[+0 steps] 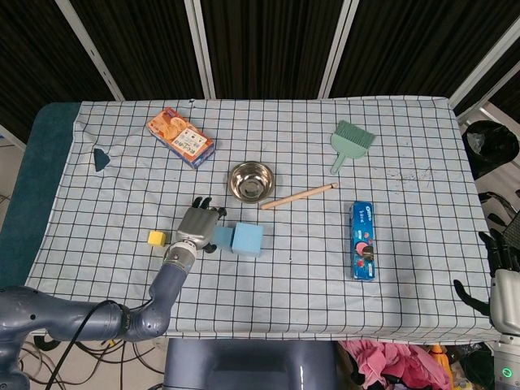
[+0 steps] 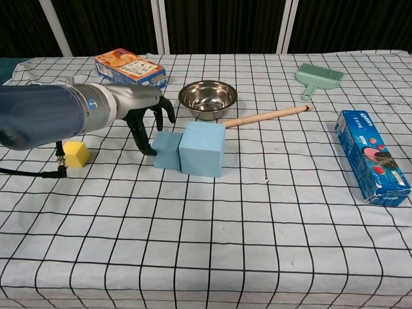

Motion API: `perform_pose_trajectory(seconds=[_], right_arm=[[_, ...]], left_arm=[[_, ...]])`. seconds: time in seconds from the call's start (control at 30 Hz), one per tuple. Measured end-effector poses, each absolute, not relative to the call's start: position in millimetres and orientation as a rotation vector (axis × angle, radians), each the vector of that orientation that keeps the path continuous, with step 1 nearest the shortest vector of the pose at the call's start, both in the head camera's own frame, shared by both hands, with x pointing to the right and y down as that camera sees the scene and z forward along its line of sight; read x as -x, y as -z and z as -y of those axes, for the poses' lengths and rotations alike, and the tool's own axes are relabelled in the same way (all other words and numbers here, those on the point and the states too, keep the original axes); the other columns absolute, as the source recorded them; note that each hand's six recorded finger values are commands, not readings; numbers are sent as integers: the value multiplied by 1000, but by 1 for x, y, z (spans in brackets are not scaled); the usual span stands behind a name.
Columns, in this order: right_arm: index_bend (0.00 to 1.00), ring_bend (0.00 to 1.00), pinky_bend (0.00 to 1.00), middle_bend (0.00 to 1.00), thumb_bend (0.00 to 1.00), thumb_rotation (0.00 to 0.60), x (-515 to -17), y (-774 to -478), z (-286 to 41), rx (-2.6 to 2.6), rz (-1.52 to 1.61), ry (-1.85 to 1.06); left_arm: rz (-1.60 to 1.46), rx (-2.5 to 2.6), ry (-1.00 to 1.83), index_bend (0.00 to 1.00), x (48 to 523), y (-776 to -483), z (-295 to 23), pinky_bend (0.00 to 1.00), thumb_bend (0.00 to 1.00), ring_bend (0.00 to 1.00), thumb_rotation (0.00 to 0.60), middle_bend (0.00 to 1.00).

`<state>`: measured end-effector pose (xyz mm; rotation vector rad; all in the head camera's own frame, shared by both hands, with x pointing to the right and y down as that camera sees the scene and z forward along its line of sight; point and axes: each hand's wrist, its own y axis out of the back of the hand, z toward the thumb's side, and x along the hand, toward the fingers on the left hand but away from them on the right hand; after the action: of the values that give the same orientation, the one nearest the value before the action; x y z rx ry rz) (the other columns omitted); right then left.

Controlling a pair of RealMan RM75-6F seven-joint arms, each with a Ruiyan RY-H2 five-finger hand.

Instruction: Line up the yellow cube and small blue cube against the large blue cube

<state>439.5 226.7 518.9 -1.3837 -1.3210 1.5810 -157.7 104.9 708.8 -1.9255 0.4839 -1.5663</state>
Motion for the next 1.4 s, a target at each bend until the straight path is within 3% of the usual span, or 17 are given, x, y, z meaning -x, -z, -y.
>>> perform_pose_trajectory(seconds=[0.37,0.67,1.03,1.4], right_arm=[[102,192,119,49,191,600,-440,-519,-227,1384,1318,-1587],[102,192,119,48,191,600,-438,-521,-227,1381,1306,-1594],[102,192,119,49,190,600,-435,-527,-228,1383,1279,-1609],[102,192,119,49,190,600,-435,-527,-228,1379,1281,-1609]], left_arm=[[-478,1858,1591,204,178,-700,-103,0,209,0,600,268],[-489,1761,1679,235,251,-685,-105,0,217,0,600,268],[-433,1803,1670,293,308,-691,-128,0,230,0,600,268],[-428,1777,1698,333,328,-707,-127,0,240,0,600,268]])
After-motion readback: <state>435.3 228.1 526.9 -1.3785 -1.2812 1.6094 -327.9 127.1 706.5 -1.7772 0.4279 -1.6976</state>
